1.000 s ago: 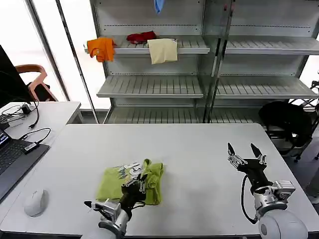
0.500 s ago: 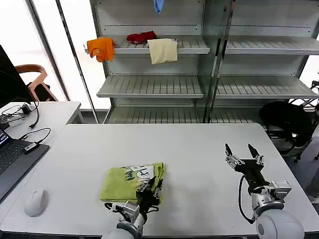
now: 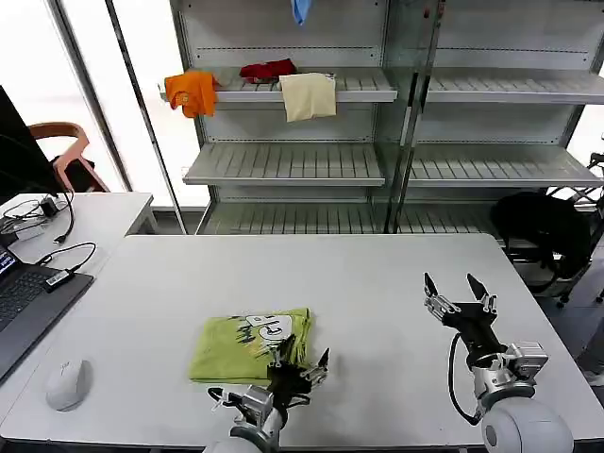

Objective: Fold and organize the clothes.

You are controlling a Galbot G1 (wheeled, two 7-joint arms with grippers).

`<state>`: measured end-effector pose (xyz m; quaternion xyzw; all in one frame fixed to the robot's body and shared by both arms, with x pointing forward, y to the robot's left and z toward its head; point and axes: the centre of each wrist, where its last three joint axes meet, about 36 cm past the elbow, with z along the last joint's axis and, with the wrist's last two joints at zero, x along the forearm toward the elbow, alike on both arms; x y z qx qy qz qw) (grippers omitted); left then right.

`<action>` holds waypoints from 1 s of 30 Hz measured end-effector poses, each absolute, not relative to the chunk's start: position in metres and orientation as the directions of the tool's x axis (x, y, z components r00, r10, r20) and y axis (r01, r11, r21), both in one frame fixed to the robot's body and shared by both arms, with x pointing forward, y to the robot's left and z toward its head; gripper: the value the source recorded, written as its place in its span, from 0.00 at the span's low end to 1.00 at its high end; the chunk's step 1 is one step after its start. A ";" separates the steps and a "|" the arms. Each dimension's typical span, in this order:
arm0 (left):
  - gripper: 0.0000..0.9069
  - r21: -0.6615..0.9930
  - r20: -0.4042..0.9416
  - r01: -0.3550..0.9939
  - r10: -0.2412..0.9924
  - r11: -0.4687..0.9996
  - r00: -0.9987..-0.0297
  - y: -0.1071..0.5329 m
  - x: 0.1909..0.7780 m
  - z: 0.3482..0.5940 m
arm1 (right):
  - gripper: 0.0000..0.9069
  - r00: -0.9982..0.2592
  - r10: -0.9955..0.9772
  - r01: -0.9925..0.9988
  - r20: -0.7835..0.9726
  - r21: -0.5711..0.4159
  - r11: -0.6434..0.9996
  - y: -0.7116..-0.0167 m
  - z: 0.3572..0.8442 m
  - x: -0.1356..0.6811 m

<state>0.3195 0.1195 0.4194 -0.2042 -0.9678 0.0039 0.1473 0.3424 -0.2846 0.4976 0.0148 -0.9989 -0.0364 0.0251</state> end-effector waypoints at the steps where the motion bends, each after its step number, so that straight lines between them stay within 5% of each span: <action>1: 1.00 -0.084 0.259 0.396 0.403 0.915 -0.877 0.125 0.320 0.425 | 1.00 -0.998 -0.032 -0.029 0.050 0.074 0.997 -0.284 0.497 0.343; 13: 1.00 -0.125 0.118 0.267 0.282 0.956 -0.952 0.251 0.331 0.466 | 1.00 -0.998 -0.042 -0.038 0.052 0.077 0.996 -0.283 0.495 0.348; 30: 1.00 -0.122 0.305 0.086 0.119 0.989 -0.945 0.304 0.323 0.430 | 1.00 -0.996 -0.039 -0.033 0.078 0.075 0.997 -0.282 0.486 0.351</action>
